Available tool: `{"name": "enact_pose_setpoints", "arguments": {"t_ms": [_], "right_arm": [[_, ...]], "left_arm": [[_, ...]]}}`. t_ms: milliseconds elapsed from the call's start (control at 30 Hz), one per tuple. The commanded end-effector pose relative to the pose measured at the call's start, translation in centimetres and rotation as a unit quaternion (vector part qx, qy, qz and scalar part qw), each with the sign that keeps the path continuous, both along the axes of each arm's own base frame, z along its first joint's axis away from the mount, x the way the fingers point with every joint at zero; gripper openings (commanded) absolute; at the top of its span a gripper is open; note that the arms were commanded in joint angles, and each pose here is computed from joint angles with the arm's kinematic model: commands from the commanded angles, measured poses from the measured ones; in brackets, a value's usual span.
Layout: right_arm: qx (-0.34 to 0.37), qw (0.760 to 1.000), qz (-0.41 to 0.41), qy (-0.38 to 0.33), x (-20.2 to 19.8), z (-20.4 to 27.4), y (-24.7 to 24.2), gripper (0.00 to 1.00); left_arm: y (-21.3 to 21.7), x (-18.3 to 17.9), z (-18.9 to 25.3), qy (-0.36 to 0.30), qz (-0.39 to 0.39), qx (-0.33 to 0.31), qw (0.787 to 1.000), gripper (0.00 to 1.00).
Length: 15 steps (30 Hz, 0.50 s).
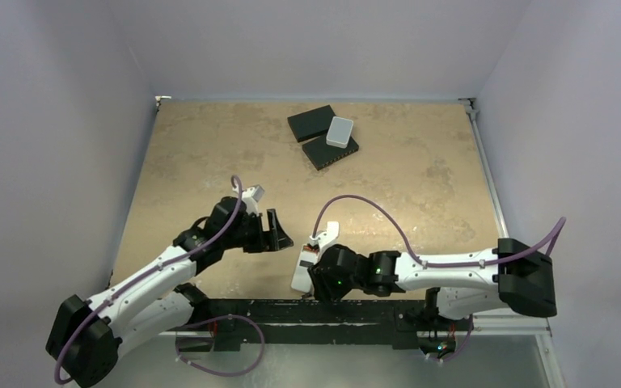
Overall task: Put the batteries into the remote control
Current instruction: Adjust the remote control at the center of the board.
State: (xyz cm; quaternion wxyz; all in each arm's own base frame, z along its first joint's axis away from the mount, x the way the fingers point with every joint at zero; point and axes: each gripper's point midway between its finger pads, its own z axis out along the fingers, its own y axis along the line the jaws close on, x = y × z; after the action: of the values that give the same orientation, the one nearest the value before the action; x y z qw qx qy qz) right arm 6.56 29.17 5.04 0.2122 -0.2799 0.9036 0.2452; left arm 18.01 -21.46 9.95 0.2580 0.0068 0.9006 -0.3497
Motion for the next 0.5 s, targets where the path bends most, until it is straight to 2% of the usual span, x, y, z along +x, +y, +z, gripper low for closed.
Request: {"name": "enact_pose_setpoints", "arguments": {"t_ms": [0, 267, 467], "right_arm": [[0.026, 0.999, 0.018, -0.042, 1.2, 1.9, 2.2, 0.55], [0.013, 0.997, 0.052, -0.048, 1.2, 1.3, 3.8, 0.60], [0.001, 0.997, 0.065, -0.039, 1.0, 0.4, 4.8, 0.63]], "left_arm": [[1.1, -0.5, 1.2, -0.006, 0.014, 0.015, 1.000, 0.79], [1.5, -1.2, 3.6, -0.013, 0.016, 0.002, 1.000, 0.81], [2.3, -1.3, 5.2, -0.027, 0.016, 0.017, 0.999, 0.81]]}}
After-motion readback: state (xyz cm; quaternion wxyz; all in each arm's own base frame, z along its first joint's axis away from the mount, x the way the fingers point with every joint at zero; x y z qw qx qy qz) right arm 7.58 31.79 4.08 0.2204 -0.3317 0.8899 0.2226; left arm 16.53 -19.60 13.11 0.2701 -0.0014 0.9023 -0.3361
